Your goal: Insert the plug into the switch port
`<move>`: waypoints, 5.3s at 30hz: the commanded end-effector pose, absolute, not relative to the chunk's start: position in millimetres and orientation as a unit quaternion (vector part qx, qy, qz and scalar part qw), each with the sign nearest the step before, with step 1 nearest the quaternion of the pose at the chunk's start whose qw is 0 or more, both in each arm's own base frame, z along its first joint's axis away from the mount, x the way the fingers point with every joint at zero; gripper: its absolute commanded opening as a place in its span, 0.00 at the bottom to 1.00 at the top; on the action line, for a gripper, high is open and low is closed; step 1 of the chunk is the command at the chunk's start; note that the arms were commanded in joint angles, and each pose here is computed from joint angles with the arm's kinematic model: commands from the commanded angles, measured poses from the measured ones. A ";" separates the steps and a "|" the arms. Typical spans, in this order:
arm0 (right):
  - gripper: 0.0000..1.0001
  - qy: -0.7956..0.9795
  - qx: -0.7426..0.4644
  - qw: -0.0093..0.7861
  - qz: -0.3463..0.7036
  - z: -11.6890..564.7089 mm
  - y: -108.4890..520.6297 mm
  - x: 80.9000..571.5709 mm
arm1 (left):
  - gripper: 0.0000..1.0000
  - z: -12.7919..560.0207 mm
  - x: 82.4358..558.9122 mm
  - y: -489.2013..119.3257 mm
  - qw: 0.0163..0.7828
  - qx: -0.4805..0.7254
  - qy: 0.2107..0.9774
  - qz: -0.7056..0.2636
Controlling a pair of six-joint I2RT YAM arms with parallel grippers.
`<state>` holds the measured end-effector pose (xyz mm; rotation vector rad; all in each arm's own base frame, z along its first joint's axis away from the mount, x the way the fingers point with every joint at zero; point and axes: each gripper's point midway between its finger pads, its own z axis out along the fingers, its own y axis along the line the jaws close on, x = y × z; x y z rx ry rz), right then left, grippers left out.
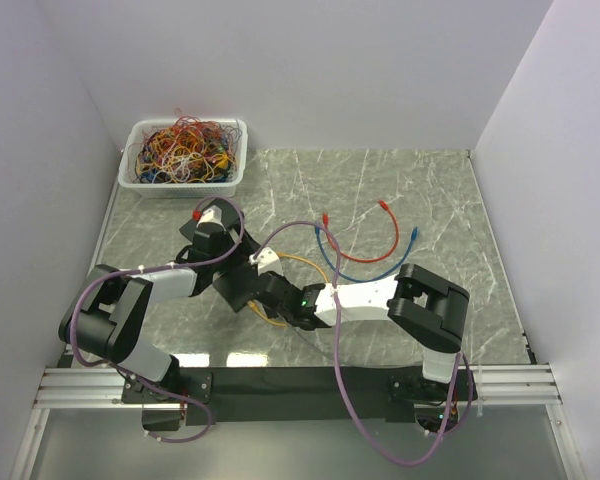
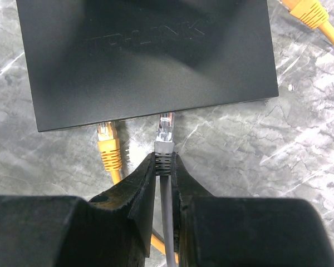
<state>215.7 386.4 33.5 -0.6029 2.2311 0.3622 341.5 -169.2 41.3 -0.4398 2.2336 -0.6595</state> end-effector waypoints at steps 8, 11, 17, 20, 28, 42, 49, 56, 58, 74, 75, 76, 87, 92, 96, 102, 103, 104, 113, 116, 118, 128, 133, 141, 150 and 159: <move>0.04 0.859 -0.215 0.434 0.169 58.4 407.9 234.5 | 0.91 -11.2 298.3 -159.6 0.290 -0.165 0.918 -0.216; 0.04 0.856 -0.218 0.435 0.174 51.2 410.4 235.3 | 0.91 -13.4 297.3 -161.1 0.288 -0.162 0.918 -0.220; 0.04 0.853 -0.221 0.437 0.182 46.0 413.1 235.5 | 0.90 -14.1 295.7 -164.6 0.290 -0.154 0.916 -0.230; 0.04 0.851 -0.218 0.442 0.181 47.5 411.0 238.5 | 0.90 -15.4 295.4 -165.2 0.290 -0.151 0.916 -0.231; 0.03 0.848 -0.207 0.445 0.202 57.3 406.0 250.9 | 0.88 -18.9 291.7 -174.8 0.281 -0.138 0.917 -0.248; 0.03 0.834 -0.213 0.456 0.227 77.0 410.3 267.9 | 0.88 -30.9 281.6 -196.3 0.266 -0.097 0.920 -0.271; 0.03 0.827 -0.200 0.471 0.232 91.7 406.1 284.8 | 0.89 -47.5 268.5 -203.4 0.247 -0.095 0.924 -0.276; 0.03 0.811 -0.190 0.490 0.258 106.9 409.5 298.5 | 0.89 -59.8 244.6 -208.9 0.227 -0.092 0.928 -0.280; 0.03 0.809 -0.191 0.492 0.259 106.5 410.5 299.9 | 0.89 -60.4 238.7 -212.8 0.225 -0.088 0.928 -0.283; 0.04 0.773 -0.169 0.531 0.304 134.0 422.6 317.9 | 0.89 -69.3 207.9 -228.5 0.208 -0.076 0.931 -0.290; 0.04 0.768 -0.169 0.534 0.309 136.8 424.3 317.5 | 0.89 -69.3 206.6 -229.4 0.208 -0.077 0.931 -0.291; 0.04 0.764 -0.169 0.538 0.313 139.6 425.0 318.5 | 0.89 -68.7 204.9 -230.8 0.209 -0.076 0.930 -0.292; 0.04 0.715 -0.137 0.587 0.354 166.6 434.6 328.5 | 0.89 -78.7 171.5 -241.2 0.181 -0.081 0.930 -0.310; 0.02 0.693 -0.127 0.615 0.355 190.0 435.7 336.0 | 0.89 -86.0 158.8 -240.7 0.168 -0.085 0.932 -0.310; 0.01 0.680 -0.121 0.628 0.358 204.9 439.3 347.6 | 0.89 -92.7 148.6 -238.2 0.155 -0.094 0.933 -0.310; 0.01 0.675 -0.144 0.626 0.363 197.4 451.6 360.7 | 0.90 -94.9 137.7 -235.2 0.144 -0.110 0.926 -0.330; 0.01 0.676 -0.148 0.625 0.360 194.0 451.6 364.5 | 0.90 -94.7 135.5 -234.3 0.144 -0.109 0.926 -0.333; 0.02 0.671 -0.154 0.627 0.365 198.9 454.7 365.3 | 0.90 -94.9 135.0 -234.2 0.143 -0.110 0.925 -0.333; 0.34 0.696 -0.165 0.608 0.343 178.3 432.3 340.5 | 0.90 -84.7 153.9 -236.4 0.173 -0.095 0.932 -0.305; 0.39 0.712 -0.161 0.601 0.325 163.6 416.6 329.1 | 0.91 -79.6 165.8 -235.6 0.186 -0.091 0.939 -0.276; 0.42 0.716 -0.155 0.601 0.319 162.5 408.1 322.3 | 0.92 -73.3 174.7 -237.2 0.195 -0.091 0.941 -0.262; 0.72 0.747 -0.177 0.567 0.297 140.8 372.0 271.9 | 0.95 -35.4 212.4 -239.1 0.235 -0.095 0.941 -0.225; 0.76 0.759 -0.162 0.555 0.299 144.4 358.8 258.3 | 0.96 2.2 244.6 -231.4 0.273 -0.114 0.929 -0.221; 0.76 0.766 -0.127 0.549 0.308 165.8 348.2 282.1 | 0.99 60.9 282.6 -176.6 0.322 -0.169 0.910 -0.199; 0.76 0.834 -0.156 0.450 0.280 109.5 382.2 324.1 | 0.99 99.2 291.8 -135.4 0.369 -0.198 0.887 -0.197; 0.75 0.854 -0.178 0.384 0.303 65.0 416.3 329.5 | 0.99 120.0 279.8 -113.5 0.399 -0.209 0.873 -0.187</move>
